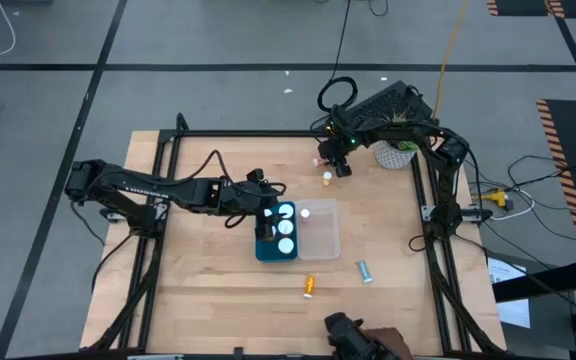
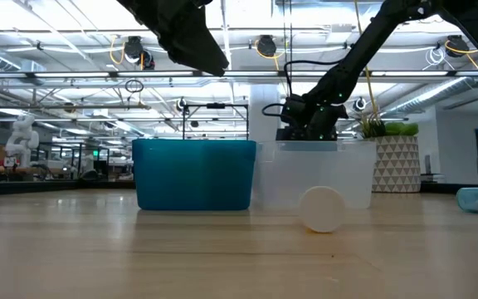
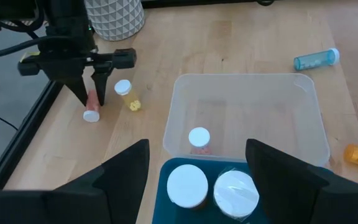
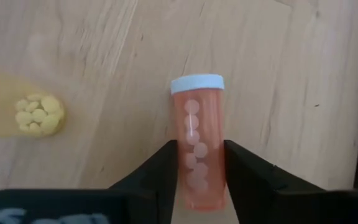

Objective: Pick and place medicine bottles into bin by pill shape (circle, oval)
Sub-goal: Put the small pink pill bottle into the transparent bin

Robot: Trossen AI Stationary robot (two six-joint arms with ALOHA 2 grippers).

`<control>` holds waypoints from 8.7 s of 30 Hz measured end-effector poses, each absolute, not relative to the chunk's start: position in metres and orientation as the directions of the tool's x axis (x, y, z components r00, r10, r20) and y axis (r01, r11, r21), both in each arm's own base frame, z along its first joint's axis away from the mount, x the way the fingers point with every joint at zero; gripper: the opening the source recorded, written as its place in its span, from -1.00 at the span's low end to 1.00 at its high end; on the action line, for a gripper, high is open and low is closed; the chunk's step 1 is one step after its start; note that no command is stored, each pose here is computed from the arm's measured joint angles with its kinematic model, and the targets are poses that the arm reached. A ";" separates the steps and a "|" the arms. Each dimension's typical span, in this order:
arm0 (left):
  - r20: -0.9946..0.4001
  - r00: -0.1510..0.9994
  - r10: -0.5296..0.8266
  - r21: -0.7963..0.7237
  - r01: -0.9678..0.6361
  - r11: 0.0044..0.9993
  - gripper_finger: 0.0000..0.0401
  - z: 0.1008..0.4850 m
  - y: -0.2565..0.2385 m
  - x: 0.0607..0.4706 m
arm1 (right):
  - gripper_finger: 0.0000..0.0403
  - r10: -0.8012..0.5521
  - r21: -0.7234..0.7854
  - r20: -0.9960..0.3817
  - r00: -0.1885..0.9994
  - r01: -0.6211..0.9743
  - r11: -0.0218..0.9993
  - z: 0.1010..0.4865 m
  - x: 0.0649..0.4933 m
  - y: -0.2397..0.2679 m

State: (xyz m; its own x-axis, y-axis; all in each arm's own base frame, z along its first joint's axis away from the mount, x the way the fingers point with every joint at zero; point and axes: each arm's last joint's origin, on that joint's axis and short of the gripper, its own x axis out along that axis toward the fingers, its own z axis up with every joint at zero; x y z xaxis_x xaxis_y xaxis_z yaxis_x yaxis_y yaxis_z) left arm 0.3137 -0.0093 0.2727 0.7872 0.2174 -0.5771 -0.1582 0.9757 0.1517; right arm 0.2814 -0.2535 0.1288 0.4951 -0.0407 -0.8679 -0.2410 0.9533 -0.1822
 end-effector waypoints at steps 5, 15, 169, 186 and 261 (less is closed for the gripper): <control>-0.577 0.787 0.218 0.152 -0.158 0.976 0.35 0.273 -0.009 0.314 | -0.52 -0.093 -0.208 -0.873 0.479 -0.193 0.959 0.137 0.279 -0.254; -0.578 0.786 0.219 0.153 -0.159 0.975 0.35 0.273 -0.009 0.314 | -0.50 -0.151 -0.165 -0.828 0.540 0.022 0.986 0.209 0.262 -0.235; -0.032 0.999 -0.008 -0.081 0.005 0.997 -0.43 0.219 -0.035 0.405 | -0.45 0.120 0.106 0.134 0.984 -0.134 0.985 0.201 0.225 0.019; -0.086 0.996 -0.015 -0.078 0.008 0.997 -0.43 0.216 -0.035 0.404 | 0.62 0.103 0.155 0.030 0.994 -0.107 0.982 0.204 0.214 0.018; -0.351 0.937 0.006 -0.044 -0.023 0.999 -0.43 0.189 -0.036 0.399 | 0.16 -0.142 -0.151 -0.909 0.391 0.006 0.988 0.326 0.328 0.054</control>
State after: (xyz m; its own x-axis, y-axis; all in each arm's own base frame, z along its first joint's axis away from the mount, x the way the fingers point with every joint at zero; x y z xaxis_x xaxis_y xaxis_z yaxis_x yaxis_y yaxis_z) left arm 0.3987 -0.0359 0.1890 0.9365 0.0062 -0.3506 -0.0229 0.9988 -0.0437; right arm 0.3281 0.0537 0.3262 0.3915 -0.1417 -0.9092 0.0062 0.9885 -0.1514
